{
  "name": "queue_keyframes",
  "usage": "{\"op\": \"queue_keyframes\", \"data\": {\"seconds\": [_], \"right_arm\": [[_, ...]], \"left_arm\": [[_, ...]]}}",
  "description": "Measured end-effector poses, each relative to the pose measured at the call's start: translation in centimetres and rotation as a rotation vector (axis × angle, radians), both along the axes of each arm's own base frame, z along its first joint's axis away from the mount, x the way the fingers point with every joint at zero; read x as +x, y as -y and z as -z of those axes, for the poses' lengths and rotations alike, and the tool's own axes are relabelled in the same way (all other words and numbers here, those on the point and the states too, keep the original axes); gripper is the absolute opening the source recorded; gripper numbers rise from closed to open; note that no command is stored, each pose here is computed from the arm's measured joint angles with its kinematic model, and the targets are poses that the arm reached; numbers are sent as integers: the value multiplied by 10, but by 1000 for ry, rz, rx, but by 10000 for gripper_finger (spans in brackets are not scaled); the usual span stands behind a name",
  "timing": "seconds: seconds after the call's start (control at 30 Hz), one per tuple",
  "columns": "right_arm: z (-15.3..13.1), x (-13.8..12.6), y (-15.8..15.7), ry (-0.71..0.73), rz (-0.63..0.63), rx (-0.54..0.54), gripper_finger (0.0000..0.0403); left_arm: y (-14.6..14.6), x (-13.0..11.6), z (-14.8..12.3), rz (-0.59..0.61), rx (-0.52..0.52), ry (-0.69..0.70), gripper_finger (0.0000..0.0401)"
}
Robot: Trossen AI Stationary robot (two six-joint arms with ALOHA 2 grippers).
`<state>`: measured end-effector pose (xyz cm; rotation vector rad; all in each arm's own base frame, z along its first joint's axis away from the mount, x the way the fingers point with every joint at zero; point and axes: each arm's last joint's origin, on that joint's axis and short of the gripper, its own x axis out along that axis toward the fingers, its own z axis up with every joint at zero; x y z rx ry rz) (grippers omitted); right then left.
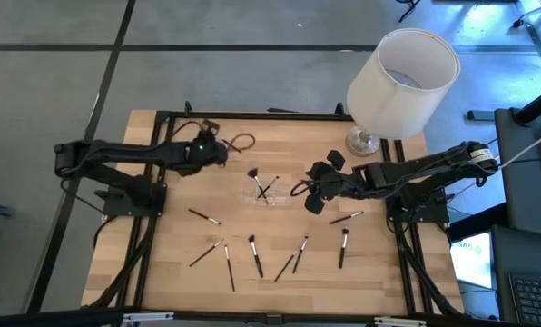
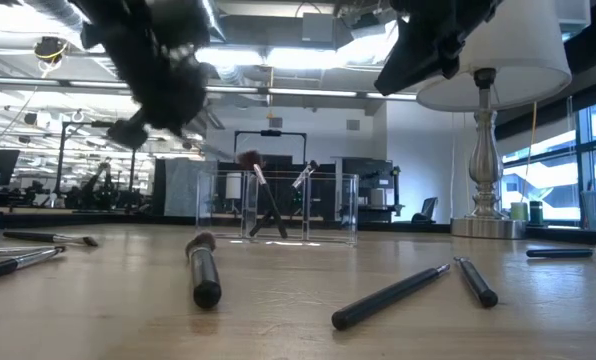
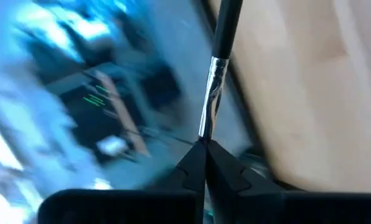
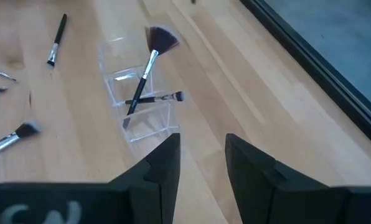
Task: Put items in baskets/containers
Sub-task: Put the eyeshadow brush into the transparent organizer
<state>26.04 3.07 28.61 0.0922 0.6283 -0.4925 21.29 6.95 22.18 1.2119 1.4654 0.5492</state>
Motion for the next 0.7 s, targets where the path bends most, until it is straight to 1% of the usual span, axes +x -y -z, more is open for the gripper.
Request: {"op": "queue_keyframes", "data": {"seconds": [0.1,0.17,0.27,0.37,0.47,0.6,0.7], "right_arm": [[0,0,0,0,2,2,127],[0,0,0,0,3,4,127],[0,0,0,-2,3,4,127],[0,0,0,-3,3,3,127],[0,0,0,-4,2,2,127],[0,0,0,-4,1,0,127],[0,0,0,-4,1,0,127]], "left_arm": [[20,12,-8,135,101,-62,4],[31,18,-13,203,162,-93,5],[46,28,-19,291,220,-93,3],[60,37,-23,392,227,-42,3],[72,44,-18,475,228,-58,5],[79,52,-2,512,224,-135,3],[80,60,14,513,228,-200,3]]}}
